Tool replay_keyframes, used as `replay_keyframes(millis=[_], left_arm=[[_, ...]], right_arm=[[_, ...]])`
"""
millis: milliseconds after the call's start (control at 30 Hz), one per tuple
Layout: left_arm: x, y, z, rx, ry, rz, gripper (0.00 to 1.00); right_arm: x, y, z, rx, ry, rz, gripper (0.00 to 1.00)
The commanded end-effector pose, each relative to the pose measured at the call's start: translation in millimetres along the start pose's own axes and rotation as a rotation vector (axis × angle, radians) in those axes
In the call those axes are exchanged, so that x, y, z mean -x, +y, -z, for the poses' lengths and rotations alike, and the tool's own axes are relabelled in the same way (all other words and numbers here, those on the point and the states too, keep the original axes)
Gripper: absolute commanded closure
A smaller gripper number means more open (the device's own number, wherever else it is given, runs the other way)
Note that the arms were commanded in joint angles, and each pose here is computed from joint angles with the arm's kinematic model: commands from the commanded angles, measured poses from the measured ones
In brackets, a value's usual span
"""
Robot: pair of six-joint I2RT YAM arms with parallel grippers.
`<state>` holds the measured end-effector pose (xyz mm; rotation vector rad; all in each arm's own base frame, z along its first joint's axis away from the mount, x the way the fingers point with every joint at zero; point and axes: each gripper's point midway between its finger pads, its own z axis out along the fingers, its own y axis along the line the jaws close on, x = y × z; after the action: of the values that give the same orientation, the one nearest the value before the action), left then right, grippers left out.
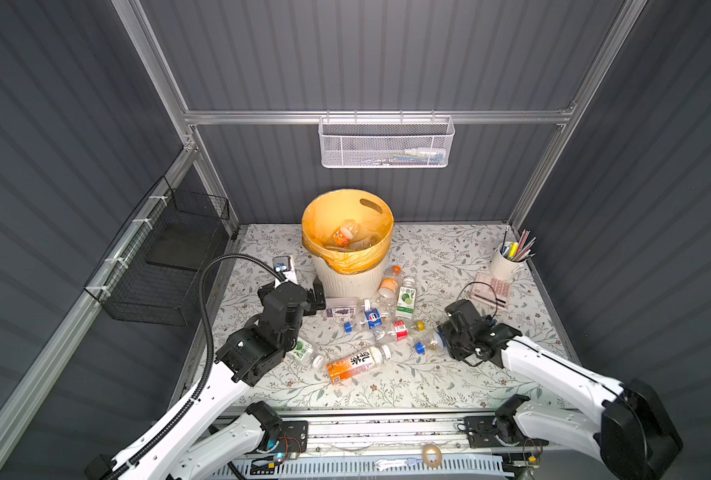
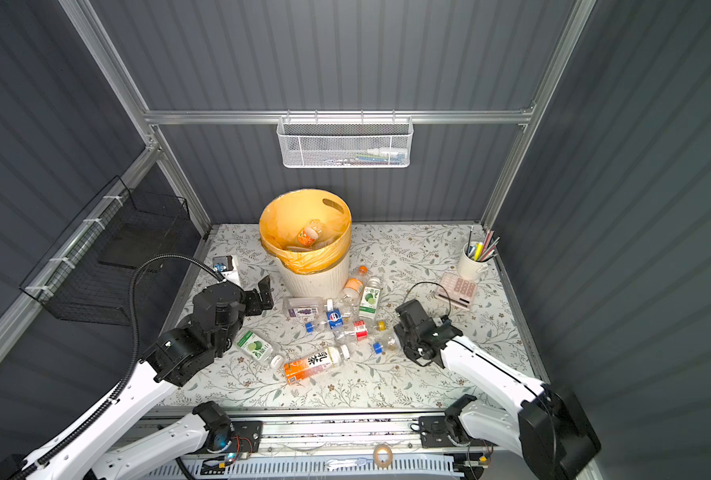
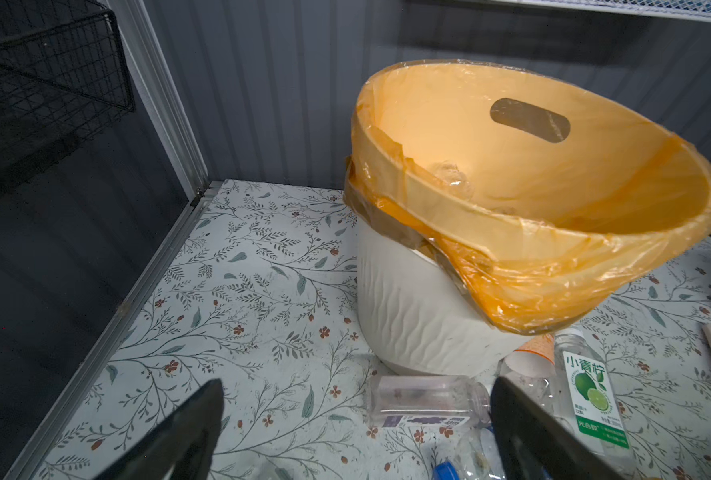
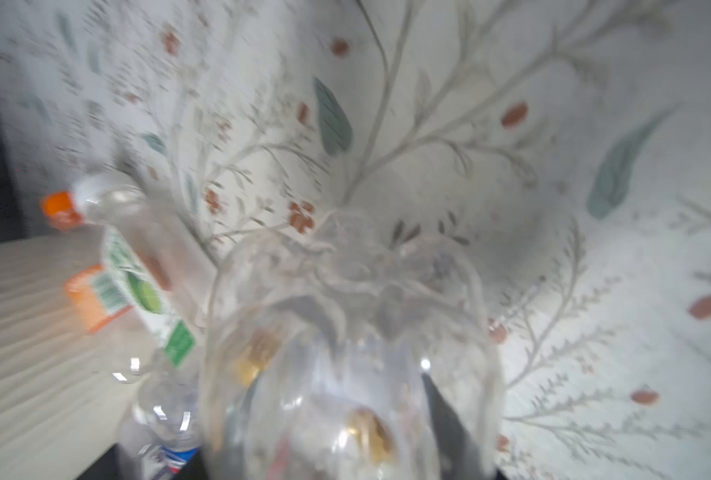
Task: Throw the plastic bottles in the bin
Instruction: 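Lift the blue-label bottle over the bin and release it with the right gripper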
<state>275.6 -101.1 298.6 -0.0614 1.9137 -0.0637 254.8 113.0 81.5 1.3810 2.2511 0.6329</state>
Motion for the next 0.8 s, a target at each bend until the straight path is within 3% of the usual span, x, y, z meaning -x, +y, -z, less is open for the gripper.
replay_keyframes(millis=[0, 167, 300, 467, 633, 667, 767], left_arm=[[-7, 9, 2, 0.036, 0.003, 0.04, 0.01], [-29, 4, -3, 0.013, 0.073, -0.011, 0.0], [-47, -6, -8, -0.036, 0.136, -0.055, 0.01], [-65, -16, -12, -0.081, 0.2, -0.064, 0.01], [-77, -20, -17, -0.08, 0.248, -0.068, 0.0], [-78, -20, -18, -0.072, 0.254, -0.07, 0.01], [-76, -20, -17, -0.055, 0.262, -0.081, 0.01]], right_arm=[[28, 50, 19, 0.225, -0.029, 0.108, 0.48], [63, 153, 89, 0.464, -0.097, 0.365, 0.46], [56, 238, 128, 0.646, -0.044, 0.528, 0.46], [8, 335, 157, 0.878, 0.105, 0.682, 0.45], [-68, 389, 149, 0.885, 0.276, 0.912, 0.41], [-75, 395, 142, 0.866, 0.295, 0.931, 0.35], [-74, 406, 131, 0.797, 0.275, 0.975, 0.04]])
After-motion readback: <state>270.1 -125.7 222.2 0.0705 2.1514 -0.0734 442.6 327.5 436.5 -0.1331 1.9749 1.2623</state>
